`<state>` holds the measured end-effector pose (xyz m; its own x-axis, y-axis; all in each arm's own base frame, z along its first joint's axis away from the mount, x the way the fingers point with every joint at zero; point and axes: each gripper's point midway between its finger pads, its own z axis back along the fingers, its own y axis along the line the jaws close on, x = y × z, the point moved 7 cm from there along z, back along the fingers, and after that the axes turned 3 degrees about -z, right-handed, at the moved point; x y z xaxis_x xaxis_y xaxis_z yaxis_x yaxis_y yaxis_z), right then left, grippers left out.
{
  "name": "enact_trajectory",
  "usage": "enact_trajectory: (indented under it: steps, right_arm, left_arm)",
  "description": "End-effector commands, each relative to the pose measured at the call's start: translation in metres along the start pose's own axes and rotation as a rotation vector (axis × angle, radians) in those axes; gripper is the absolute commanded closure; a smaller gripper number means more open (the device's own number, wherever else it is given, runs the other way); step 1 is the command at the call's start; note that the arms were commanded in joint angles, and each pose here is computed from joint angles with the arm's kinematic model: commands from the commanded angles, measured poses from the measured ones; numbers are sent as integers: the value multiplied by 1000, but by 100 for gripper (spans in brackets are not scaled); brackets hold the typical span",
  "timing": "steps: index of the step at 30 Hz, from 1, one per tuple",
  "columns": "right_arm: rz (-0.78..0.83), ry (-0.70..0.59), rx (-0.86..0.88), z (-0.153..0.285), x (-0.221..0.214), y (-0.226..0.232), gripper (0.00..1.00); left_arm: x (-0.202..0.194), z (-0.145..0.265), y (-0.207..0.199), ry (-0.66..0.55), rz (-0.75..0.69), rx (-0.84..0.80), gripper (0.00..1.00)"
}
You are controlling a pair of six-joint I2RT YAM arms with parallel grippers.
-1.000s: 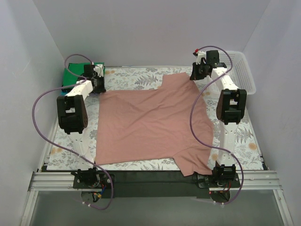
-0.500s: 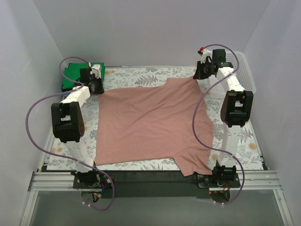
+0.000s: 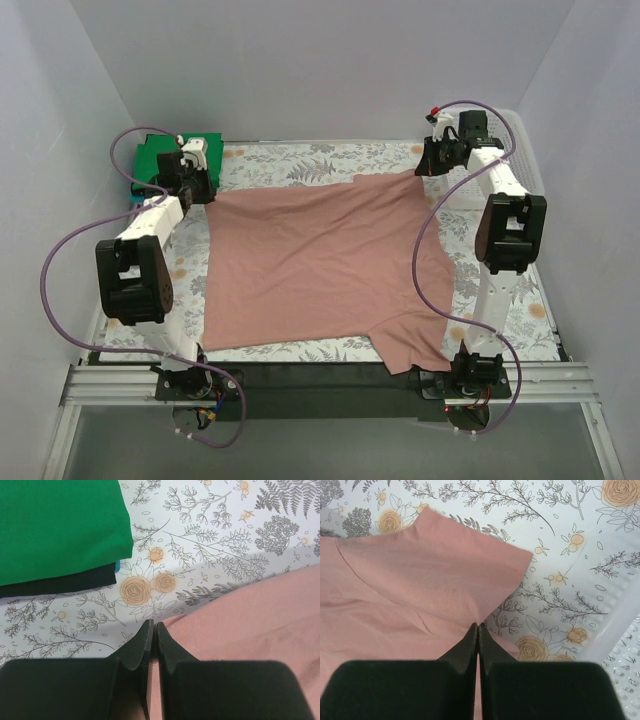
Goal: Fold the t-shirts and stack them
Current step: Fold the tshirt
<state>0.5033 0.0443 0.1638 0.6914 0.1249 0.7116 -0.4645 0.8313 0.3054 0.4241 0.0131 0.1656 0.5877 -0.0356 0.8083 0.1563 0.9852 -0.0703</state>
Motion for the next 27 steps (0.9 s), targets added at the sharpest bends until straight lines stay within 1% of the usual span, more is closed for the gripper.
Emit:
enact_trajectory:
  steps: [1,11,27]
  right_arm:
    - [60,-70,18,29,19,11,99]
    - [63,-35,29,39,-4,14,99]
    - [48,20,55,50,-36,26,99]
  left_arm:
    - [10,18,5,-59,-27,11,100]
    - [-7,36,4,-49,-38,-4,100]
    - [-29,47,3,3,-56,-11,100]
